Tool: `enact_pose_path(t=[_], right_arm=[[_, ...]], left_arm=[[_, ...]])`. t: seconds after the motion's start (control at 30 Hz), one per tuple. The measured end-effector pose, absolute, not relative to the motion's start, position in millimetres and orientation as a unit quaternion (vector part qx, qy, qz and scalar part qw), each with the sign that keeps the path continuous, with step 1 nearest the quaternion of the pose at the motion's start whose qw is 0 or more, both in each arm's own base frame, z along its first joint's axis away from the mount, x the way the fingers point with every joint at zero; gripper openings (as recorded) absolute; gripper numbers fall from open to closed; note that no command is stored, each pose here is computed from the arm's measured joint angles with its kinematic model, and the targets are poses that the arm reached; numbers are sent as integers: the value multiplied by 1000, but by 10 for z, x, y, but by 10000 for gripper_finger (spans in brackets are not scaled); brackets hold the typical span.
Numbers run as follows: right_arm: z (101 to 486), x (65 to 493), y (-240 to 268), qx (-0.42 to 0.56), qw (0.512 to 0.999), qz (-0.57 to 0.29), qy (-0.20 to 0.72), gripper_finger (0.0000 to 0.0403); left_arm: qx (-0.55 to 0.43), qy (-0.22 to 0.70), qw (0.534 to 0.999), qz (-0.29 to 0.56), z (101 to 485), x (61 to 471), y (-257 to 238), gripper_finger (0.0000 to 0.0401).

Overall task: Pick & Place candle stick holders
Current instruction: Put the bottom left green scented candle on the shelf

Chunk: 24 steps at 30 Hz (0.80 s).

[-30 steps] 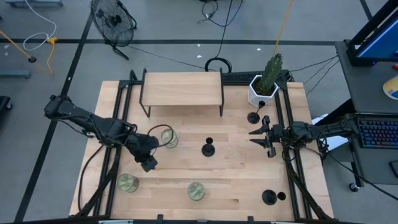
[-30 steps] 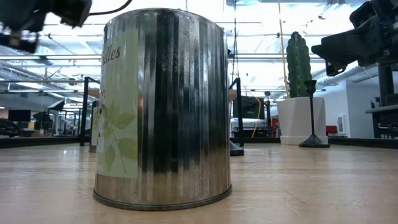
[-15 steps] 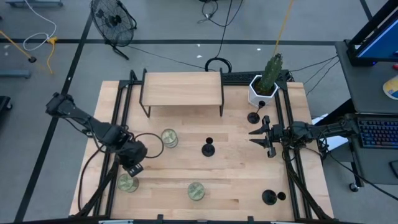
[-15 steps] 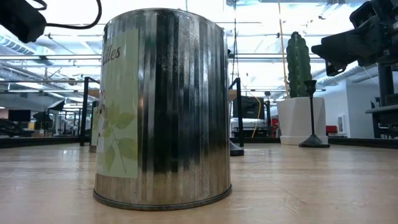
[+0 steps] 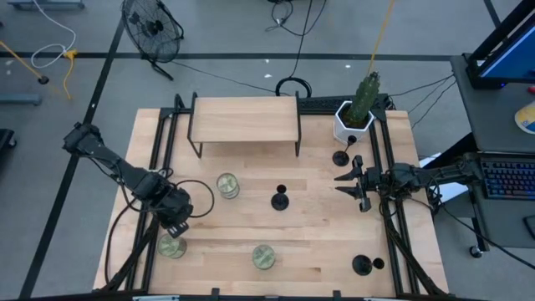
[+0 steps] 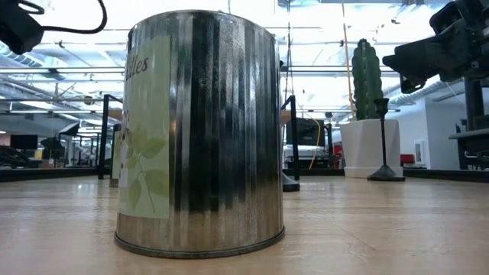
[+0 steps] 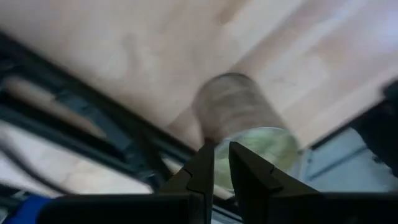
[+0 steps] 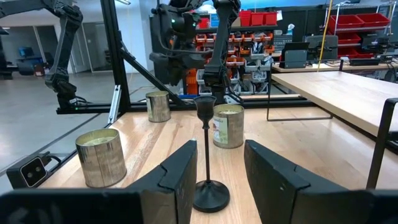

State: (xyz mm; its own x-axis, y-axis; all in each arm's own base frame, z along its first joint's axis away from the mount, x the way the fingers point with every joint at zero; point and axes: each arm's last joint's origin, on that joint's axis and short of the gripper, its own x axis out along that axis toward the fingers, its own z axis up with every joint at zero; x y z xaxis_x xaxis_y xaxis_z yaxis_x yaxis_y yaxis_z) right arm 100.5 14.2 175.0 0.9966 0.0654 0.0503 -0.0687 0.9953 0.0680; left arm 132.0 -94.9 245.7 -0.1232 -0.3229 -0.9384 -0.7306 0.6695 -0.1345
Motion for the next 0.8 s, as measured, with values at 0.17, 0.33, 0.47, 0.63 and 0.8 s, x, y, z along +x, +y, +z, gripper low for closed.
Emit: enact_pose_path(t=[0.17, 0.33, 0.47, 0.63, 0.8], right_arm=[[1750, 1005, 142, 35, 999, 34, -24, 125], [1750, 1005, 142, 35, 999, 34, -24, 125], [1750, 1005, 142, 35, 999, 34, -24, 125], [1750, 1005, 142, 35, 999, 34, -24, 125], [1750, 1005, 142, 35, 999, 34, -24, 125]], left_arm=[[-358, 734, 537, 212, 2456, 1276, -921, 52], [-359, 737, 536, 201, 2457, 1280, -929, 55], [-359, 737, 536, 201, 2457, 1280, -929, 87], [-352, 731, 547, 208, 2454, 1282, -920, 155], [-341, 741, 547, 189, 2456, 1268, -935, 215]])
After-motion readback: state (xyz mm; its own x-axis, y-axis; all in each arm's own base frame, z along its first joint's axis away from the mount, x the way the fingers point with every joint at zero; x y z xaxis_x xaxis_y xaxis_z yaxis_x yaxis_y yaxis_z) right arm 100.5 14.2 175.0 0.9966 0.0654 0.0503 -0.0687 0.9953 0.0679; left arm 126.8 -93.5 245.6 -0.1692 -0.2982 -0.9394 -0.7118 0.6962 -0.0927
